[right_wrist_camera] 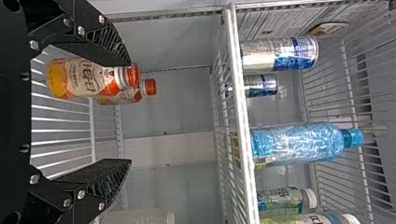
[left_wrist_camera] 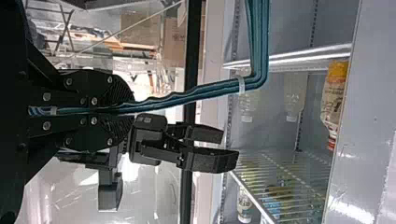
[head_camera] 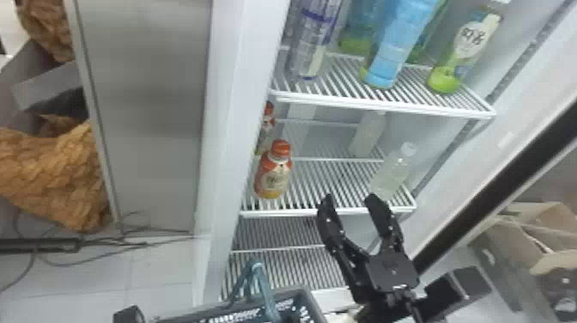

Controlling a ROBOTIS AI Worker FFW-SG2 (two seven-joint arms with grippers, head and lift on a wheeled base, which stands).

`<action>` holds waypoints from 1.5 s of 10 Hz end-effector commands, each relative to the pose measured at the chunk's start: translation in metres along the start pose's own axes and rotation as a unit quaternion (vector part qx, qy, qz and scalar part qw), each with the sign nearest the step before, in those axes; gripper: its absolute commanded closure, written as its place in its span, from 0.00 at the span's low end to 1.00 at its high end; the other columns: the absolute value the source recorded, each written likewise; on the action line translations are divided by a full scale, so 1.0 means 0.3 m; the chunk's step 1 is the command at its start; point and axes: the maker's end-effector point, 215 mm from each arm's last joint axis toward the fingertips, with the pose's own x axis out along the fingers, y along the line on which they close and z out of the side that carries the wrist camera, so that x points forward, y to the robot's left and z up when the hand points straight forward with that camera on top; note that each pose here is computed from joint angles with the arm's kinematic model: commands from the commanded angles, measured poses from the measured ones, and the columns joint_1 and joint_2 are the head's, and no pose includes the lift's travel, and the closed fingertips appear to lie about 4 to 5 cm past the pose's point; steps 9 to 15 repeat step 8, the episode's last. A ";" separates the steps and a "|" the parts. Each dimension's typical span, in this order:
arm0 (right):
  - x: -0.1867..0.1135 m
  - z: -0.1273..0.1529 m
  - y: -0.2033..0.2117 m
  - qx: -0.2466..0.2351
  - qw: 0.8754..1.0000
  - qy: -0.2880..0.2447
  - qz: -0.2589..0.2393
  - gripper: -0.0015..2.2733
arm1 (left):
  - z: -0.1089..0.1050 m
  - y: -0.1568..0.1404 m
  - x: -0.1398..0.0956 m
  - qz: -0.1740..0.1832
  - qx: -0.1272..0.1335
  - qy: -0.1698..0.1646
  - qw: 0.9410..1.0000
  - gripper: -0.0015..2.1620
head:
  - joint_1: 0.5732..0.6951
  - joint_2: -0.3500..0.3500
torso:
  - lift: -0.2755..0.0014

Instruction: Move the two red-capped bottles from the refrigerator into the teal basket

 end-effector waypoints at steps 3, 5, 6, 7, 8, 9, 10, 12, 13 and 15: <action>-0.001 -0.002 -0.001 -0.001 1.000 0.001 -0.001 0.14 | 0.000 -0.003 0.003 -0.001 0.000 0.001 1.000 0.51 | 1.00 0.00 | 0.17; -0.001 -0.010 0.001 -0.005 1.000 0.005 0.000 0.14 | 0.000 -0.007 0.002 -0.002 0.000 0.001 1.000 0.51 | 1.00 0.00 | 0.17; 0.000 -0.013 0.002 -0.006 1.000 0.007 0.000 0.14 | 0.003 -0.003 0.000 -0.001 0.000 0.000 1.000 0.51 | 1.00 0.00 | 0.17; 0.001 -0.014 0.003 -0.006 1.000 0.008 0.000 0.14 | 0.003 -0.003 0.000 -0.001 0.000 0.000 1.000 0.51 | 1.00 0.00 | 0.17; 0.001 -0.022 0.004 -0.005 1.000 0.013 0.001 0.14 | 0.006 -0.003 -0.002 -0.001 0.000 -0.001 1.000 0.51 | 1.00 0.00 | 0.17; 0.001 -0.022 0.004 -0.005 1.000 0.013 0.001 0.14 | 0.006 -0.003 -0.002 -0.001 0.000 -0.001 1.000 0.51 | 1.00 0.00 | 0.17; 0.001 -0.022 0.004 -0.005 1.000 0.013 0.001 0.14 | 0.006 -0.003 -0.002 -0.001 0.000 -0.001 1.000 0.51 | 1.00 0.00 | 0.17; 0.001 -0.022 0.004 -0.005 1.000 0.013 0.001 0.14 | 0.006 -0.003 -0.002 -0.001 0.000 -0.001 1.000 0.51 | 1.00 0.00 | 0.17; 0.001 -0.022 0.004 -0.005 1.000 0.013 0.001 0.14 | 0.006 -0.003 -0.002 -0.001 0.000 -0.001 1.000 0.51 | 1.00 0.00 | 0.17; 0.001 -0.022 0.004 -0.005 1.000 0.013 0.001 0.14 | 0.006 -0.003 -0.002 -0.001 0.000 -0.001 1.000 0.51 | 1.00 0.00 | 0.17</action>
